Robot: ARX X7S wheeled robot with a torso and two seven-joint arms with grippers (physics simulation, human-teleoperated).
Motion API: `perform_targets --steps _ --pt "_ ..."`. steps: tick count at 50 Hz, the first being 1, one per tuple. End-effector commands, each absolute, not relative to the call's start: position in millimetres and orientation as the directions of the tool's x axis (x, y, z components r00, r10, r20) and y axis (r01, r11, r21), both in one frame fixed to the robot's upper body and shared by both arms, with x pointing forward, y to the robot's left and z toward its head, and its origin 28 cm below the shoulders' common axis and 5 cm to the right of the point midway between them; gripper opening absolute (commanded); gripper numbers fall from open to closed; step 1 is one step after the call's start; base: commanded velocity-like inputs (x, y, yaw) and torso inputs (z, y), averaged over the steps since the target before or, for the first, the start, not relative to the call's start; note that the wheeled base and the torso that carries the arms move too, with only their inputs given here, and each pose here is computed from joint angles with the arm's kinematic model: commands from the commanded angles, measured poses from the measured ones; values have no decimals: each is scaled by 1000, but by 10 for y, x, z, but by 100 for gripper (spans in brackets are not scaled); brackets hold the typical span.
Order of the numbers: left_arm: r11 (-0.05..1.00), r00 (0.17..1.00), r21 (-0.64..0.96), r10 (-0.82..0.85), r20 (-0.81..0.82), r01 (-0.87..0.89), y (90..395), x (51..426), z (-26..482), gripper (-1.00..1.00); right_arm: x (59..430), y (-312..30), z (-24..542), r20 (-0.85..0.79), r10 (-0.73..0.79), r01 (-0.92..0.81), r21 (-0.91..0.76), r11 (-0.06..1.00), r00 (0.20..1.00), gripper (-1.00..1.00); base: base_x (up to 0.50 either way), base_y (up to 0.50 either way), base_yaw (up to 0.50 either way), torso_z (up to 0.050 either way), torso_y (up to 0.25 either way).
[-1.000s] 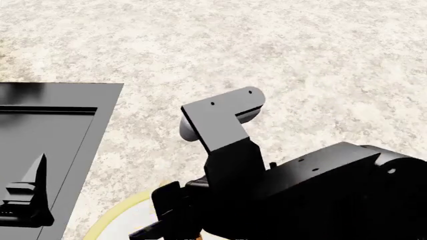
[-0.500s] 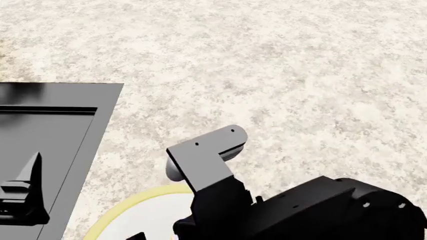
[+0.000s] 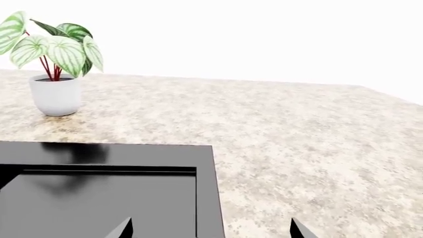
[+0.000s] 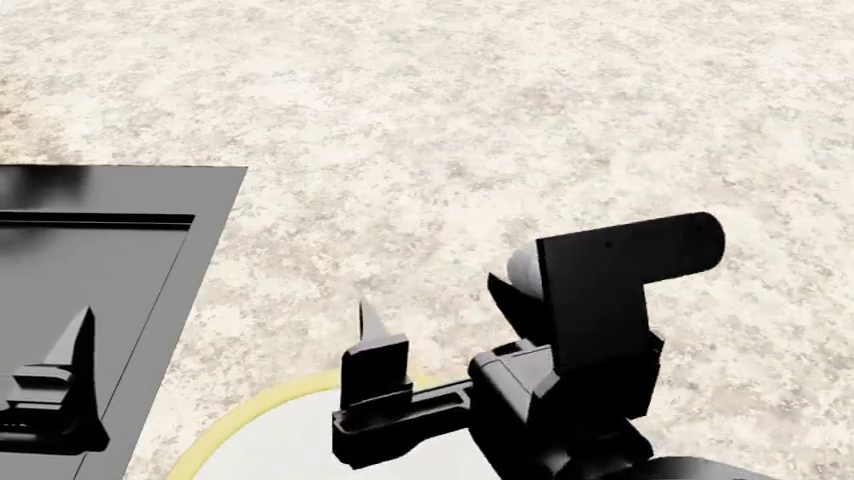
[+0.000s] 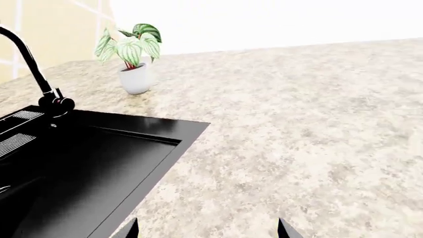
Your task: There is a mixed pile of frozen fruits and vegetables on the counter. Locate all the frozen vegetables and place the items in a bowl on the counter. Take all the frozen fruits and defrost them in a running sink.
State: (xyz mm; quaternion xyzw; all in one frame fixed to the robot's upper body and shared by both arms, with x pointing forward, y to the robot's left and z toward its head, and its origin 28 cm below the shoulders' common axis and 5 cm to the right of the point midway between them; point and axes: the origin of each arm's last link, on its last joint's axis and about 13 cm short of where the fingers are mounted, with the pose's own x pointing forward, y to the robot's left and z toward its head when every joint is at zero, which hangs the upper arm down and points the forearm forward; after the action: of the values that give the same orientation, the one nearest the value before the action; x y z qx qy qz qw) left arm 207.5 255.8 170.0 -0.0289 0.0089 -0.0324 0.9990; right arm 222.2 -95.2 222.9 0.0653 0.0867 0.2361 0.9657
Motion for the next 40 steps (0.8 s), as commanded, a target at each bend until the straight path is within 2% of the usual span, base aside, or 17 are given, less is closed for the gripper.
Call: perform_targets --steps 1,7,10,11,13,16,17,25,30,34,40 --pt "996 997 -56 -72 -11 71 2558 2086 1681 100 2087 -1237 2098 80 226 -234 109 966 971 100 0 0 0 0 0" --pt "995 996 -47 -91 -4 91 2526 2072 1679 100 2019 -1294 1912 72 129 -129 -1 992 989 100 0 0 0 0 0" --pt "994 994 -31 -106 -2 106 2514 2065 1654 100 2007 -1338 1879 68 108 -111 29 993 992 100 0 0 0 0 0" --pt "994 995 -31 -101 0 101 2528 2067 1649 100 2024 -1351 1877 33 134 -134 -24 991 990 100 0 0 0 0 0" --pt "995 996 -28 -92 2 92 2524 2086 1647 100 2034 -1366 1910 47 123 -125 33 992 991 100 0 0 0 0 0" --pt "996 996 -31 -85 7 85 2527 2100 1655 100 2043 -1340 1882 1 145 -145 13 989 989 100 0 0 0 0 0" --pt "996 996 -31 -85 7 85 2534 2098 1654 100 2043 -1334 1899 28 154 -155 52 987 988 100 0 0 0 0 0" --pt "996 997 -40 -80 22 81 2538 2091 1695 100 1975 -1419 1952 33 122 -123 32 992 992 100 0 0 0 0 0" --pt "996 997 -36 -75 31 76 2555 2074 1723 100 1891 -1405 2008 24 130 -129 -46 991 991 100 0 0 0 0 0" --pt "996 997 -36 -74 38 75 2567 2050 1749 100 1809 -1396 2115 53 121 -119 -40 992 991 100 0 0 0 0 0" --pt "997 997 -41 -60 43 62 2578 2071 1756 100 1824 -1391 2097 57 134 -133 -29 991 989 100 0 447 0 0 0"
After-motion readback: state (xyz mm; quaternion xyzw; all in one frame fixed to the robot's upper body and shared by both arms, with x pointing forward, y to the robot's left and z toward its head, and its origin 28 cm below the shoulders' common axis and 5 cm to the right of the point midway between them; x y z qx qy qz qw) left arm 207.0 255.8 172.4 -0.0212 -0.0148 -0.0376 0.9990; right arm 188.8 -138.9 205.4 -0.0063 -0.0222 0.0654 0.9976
